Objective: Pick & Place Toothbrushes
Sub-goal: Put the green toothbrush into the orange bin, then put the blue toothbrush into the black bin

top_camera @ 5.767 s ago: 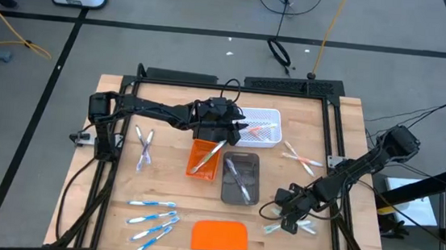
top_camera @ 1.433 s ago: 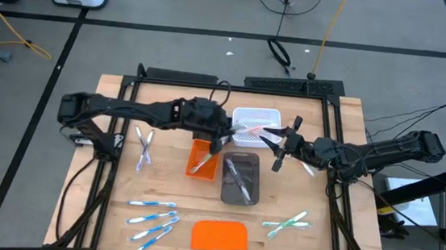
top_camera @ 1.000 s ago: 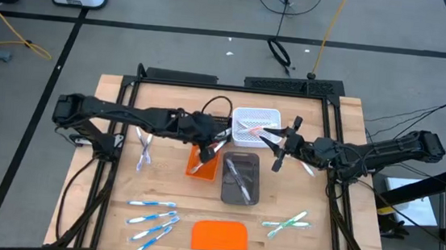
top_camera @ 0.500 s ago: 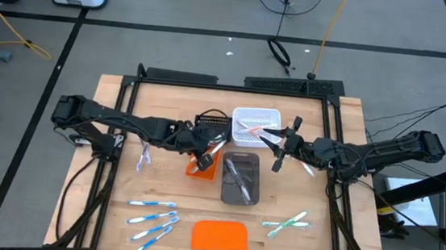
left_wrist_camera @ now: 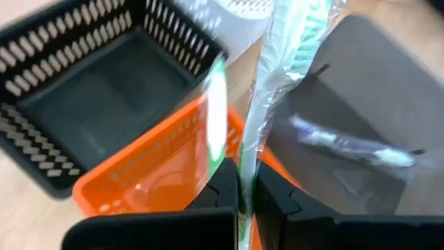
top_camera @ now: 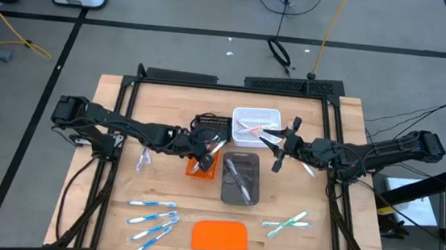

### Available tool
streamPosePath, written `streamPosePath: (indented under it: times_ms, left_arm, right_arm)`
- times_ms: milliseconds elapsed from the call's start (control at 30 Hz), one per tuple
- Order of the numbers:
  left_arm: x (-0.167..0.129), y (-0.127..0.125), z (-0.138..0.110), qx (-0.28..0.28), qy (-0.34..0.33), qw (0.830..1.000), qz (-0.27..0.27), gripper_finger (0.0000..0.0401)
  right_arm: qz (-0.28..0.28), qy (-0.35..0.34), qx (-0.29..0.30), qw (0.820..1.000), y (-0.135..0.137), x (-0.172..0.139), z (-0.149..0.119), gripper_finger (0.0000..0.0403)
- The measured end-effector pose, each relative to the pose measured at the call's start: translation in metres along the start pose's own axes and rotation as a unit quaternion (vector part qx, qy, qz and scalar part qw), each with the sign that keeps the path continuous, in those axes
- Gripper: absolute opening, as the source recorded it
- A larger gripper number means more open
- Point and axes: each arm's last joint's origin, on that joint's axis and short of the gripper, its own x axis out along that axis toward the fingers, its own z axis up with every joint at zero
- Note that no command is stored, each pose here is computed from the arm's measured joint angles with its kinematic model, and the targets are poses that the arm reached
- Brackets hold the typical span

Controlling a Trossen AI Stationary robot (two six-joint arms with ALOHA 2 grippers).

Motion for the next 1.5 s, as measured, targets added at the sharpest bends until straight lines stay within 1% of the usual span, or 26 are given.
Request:
streamPosePath:
  times_ms: [100,333,600,967,1133,1333,1400,1500]
  left_arm:
    - [0.004,0.007,-0.007,-0.013,0.01,1.0,0.011,0.0013]
    - [0.007,0.013,-0.015,-0.027,0.014,0.999,0.026,0.0055]
    - [0.008,0.014,-0.013,-0.023,0.006,0.999,0.03,0.009]
    - [0.008,0.013,-0.011,-0.022,-0.004,1.0,0.022,0.0165]
    - [0.007,0.012,-0.01,-0.012,-0.01,1.0,0.017,0.0181]
    - [-0.01,0.013,-0.008,-0.012,0.02,1.0,-0.009,0.0182]
    - [-0.019,0.014,-0.011,-0.01,0.047,0.999,-0.017,0.0182]
    - [-0.034,0.014,-0.021,0.007,0.102,0.994,-0.033,0.0182]
  right_arm:
    - [0.0,0.0,-0.001,1.0,0.0,0.0,0.0,0.0116]
    - [0.0,0.0,-0.001,1.0,0.0,0.0,0.0,0.0116]
    - [0.0,-0.001,-0.002,1.0,0.0,0.0,0.0,0.0116]
    - [0.0,-0.001,-0.002,1.0,0.0,0.0,0.0,0.0116]
    - [0.0,0.001,-0.002,1.0,0.0,0.0,0.0,0.0116]
    - [0.001,0.005,-0.005,1.0,0.0,0.0,-0.001,0.0116]
    - [0.001,0.005,-0.005,1.0,0.0,0.0,-0.001,0.0116]
    - [0.001,0.007,-0.006,1.0,0.0,0.0,-0.002,0.0116]
